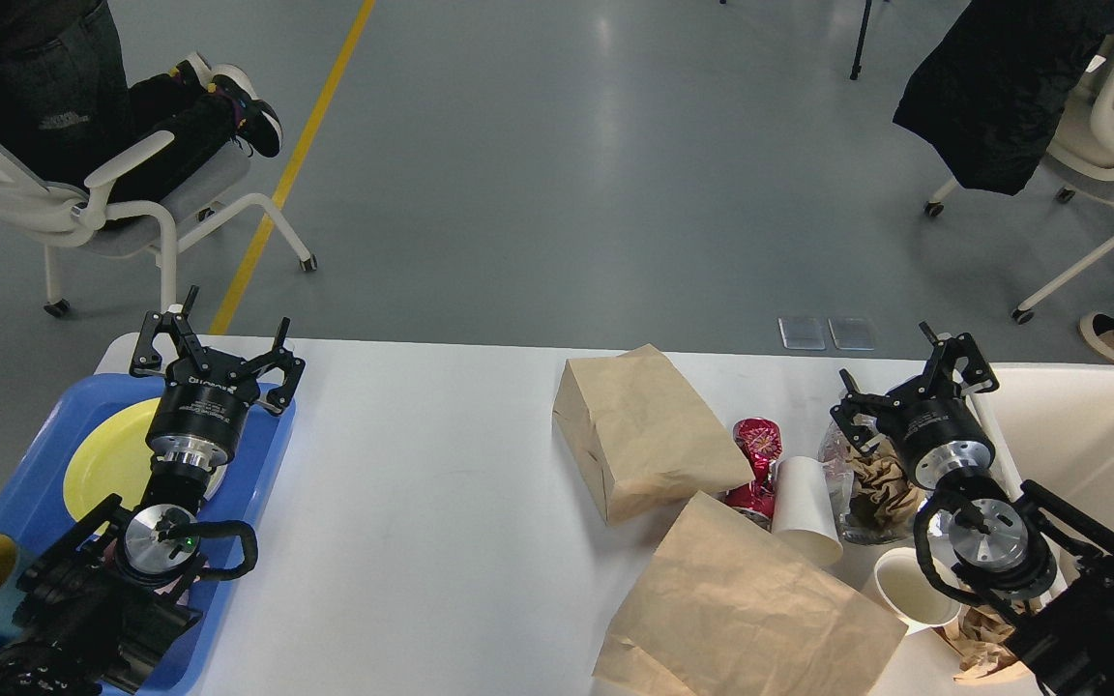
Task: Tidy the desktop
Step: 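Release the clear chips bag and lift the right gripper away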
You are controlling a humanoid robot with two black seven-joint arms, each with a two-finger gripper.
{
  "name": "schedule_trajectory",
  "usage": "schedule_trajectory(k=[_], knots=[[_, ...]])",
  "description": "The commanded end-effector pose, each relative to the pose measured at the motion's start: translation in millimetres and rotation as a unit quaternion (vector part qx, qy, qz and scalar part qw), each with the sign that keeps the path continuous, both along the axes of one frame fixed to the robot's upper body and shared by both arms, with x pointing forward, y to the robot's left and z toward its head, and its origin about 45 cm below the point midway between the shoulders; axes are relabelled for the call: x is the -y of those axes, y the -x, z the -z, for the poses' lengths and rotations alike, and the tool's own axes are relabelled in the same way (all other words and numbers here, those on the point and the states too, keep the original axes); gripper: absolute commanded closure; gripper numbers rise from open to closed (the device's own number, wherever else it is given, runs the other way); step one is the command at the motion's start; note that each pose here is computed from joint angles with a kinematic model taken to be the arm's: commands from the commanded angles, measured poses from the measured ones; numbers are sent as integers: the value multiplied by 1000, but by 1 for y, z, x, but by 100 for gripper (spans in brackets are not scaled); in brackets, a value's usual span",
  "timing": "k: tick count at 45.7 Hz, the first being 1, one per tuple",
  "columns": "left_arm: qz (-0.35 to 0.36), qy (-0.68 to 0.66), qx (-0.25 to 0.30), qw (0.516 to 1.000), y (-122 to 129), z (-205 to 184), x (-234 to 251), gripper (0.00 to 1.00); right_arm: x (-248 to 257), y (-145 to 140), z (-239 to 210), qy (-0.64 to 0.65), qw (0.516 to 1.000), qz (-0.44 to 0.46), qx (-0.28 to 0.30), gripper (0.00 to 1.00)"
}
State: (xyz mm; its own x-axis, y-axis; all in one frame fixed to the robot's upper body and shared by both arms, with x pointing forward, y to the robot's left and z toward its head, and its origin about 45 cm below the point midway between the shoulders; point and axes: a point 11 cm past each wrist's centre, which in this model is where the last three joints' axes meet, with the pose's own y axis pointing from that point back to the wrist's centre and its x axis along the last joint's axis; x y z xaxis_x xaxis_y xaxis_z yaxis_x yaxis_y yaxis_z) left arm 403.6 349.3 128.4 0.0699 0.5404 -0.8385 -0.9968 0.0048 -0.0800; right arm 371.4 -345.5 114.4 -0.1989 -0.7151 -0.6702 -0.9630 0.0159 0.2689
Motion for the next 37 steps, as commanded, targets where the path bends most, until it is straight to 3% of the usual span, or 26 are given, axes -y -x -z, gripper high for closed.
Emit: schedule_trajectory(k=[1,37], knots=[[0,0,0,1000,0,0,0,4,-19,1,7,-18,1000,-10,-3,0],[-1,0,0,1000,0,0,0,4,-46,-3,4,-3,998,-60,6,0]])
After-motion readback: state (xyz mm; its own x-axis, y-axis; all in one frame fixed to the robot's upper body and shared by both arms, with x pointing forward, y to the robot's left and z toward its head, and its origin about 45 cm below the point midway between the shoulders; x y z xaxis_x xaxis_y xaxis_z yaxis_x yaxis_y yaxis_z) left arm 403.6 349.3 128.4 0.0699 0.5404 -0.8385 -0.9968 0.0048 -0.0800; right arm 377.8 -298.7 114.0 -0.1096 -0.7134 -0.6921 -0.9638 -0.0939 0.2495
